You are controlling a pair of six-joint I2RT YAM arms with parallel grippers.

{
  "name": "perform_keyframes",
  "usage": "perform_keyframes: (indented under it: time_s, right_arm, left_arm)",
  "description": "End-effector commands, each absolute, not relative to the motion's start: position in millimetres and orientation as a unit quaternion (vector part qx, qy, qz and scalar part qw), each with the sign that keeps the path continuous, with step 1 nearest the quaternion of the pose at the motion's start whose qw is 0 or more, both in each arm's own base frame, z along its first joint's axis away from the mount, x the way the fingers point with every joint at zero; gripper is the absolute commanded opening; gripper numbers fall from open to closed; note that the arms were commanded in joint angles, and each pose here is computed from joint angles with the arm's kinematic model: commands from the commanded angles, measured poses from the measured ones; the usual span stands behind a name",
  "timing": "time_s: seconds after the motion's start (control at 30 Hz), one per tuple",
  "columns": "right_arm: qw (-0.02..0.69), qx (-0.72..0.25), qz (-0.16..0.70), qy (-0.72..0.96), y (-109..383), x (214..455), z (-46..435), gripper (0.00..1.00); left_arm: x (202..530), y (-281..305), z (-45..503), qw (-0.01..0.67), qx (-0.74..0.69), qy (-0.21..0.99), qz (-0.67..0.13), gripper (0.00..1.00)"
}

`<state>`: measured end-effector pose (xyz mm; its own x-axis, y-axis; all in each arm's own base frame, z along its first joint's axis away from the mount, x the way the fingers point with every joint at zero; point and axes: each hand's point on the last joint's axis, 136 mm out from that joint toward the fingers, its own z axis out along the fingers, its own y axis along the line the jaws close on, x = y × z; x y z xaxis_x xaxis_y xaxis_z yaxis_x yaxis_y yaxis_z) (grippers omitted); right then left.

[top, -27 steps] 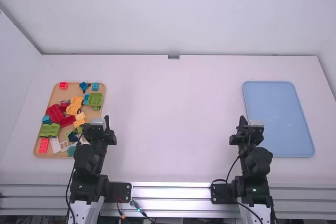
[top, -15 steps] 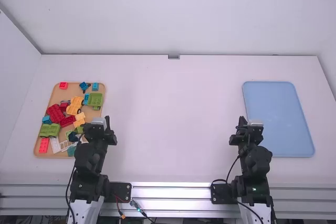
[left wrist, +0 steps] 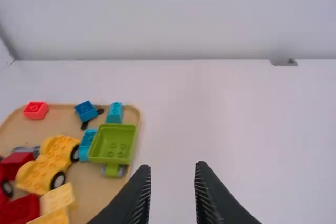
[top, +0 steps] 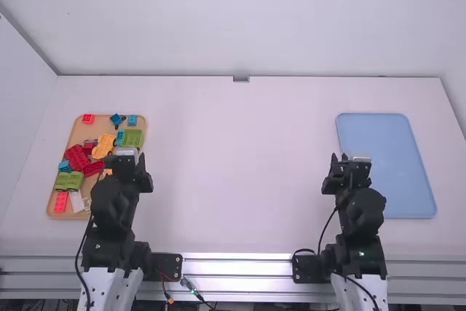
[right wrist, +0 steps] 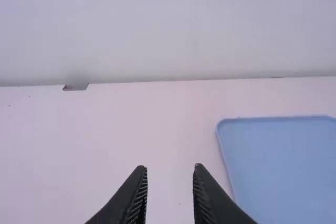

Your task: Assemble lego blocks to make yellow taxi

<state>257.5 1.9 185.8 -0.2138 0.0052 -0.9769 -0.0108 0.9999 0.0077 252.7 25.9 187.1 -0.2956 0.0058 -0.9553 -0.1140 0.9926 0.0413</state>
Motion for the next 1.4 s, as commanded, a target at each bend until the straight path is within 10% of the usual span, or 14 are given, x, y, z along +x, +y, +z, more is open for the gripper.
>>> perform_keyframes:
  time_s: [0.0,0.67,1.37]
  right_arm:
    - [0.631,-0.001,0.014,0.775,4,263,208,0.29]
    - [0.570,-0.035,0.025,0.821,25,328,257,0.66]
    - [0.522,-0.031,0.049,0.851,46,404,268,0.96]
  left_arm:
    - [255,44,203,0.583,-0.068,0.805,0.083,0.29]
    - [308,130,236,0.435,-0.053,0.885,0.155,0.66]
    - [357,278,133,0.125,-0.010,0.985,0.117,0.96]
